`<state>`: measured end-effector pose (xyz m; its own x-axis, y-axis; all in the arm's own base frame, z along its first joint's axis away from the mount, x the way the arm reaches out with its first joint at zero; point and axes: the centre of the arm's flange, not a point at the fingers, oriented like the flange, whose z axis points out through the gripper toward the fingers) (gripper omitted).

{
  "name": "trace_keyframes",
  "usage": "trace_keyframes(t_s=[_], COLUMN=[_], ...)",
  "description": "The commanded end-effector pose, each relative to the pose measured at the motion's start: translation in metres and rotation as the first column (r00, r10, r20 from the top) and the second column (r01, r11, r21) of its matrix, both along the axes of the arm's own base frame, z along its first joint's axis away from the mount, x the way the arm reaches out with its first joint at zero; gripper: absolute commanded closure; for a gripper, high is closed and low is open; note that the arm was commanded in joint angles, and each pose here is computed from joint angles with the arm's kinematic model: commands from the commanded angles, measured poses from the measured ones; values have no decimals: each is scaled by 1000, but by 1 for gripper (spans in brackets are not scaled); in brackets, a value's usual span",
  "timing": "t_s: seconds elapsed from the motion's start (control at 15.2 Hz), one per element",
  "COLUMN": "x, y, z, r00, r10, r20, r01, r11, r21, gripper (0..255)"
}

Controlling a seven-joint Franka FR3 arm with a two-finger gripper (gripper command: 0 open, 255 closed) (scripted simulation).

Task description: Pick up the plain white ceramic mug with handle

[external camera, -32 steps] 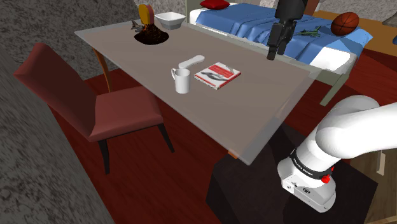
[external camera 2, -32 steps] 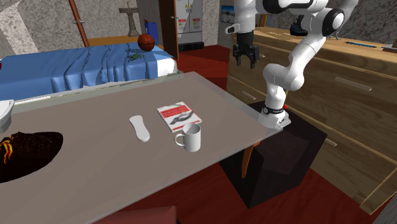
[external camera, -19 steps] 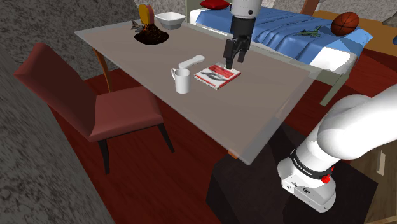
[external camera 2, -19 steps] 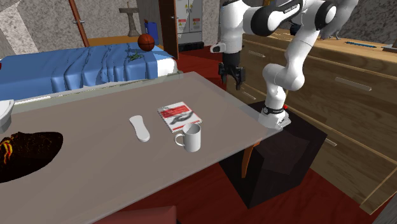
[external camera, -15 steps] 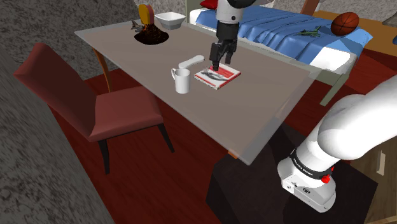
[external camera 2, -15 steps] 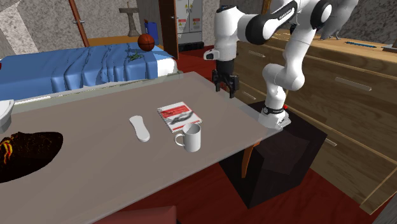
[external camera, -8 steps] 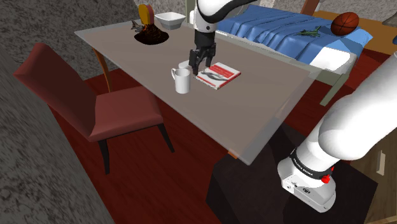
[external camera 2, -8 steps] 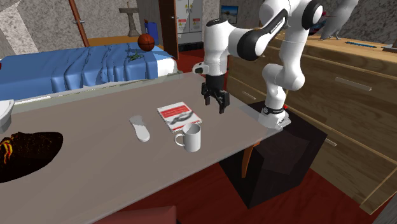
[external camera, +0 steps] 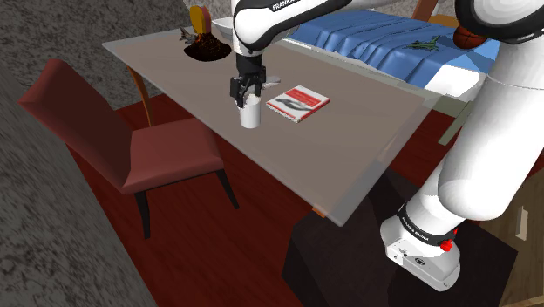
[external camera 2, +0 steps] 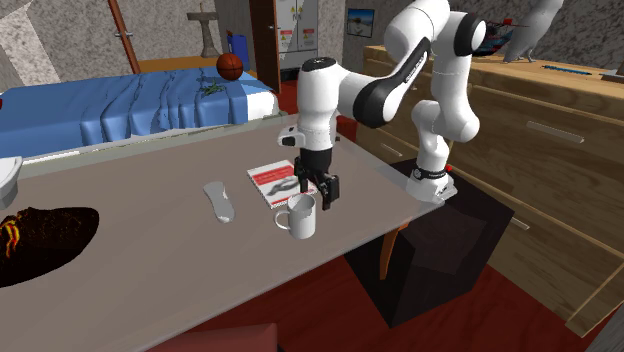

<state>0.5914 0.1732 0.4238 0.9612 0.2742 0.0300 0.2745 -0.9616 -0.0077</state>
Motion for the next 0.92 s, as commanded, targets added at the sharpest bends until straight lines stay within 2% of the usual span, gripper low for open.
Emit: trace_keyframes(t_s=[0.0,0.59,0.66,0.86], x=[19,19,19,19], y=[13,13,13,13], z=[-6,-46,-45,-46], r00=[1000,1000,1000,1000], r10=[8,8,8,8], r20=[11,11,11,11], r01=[-8,-8,-8,-8], r11=[1000,1000,1000,1000], r21=[-5,-5,-5,-5], gripper=[0,0,255,255])
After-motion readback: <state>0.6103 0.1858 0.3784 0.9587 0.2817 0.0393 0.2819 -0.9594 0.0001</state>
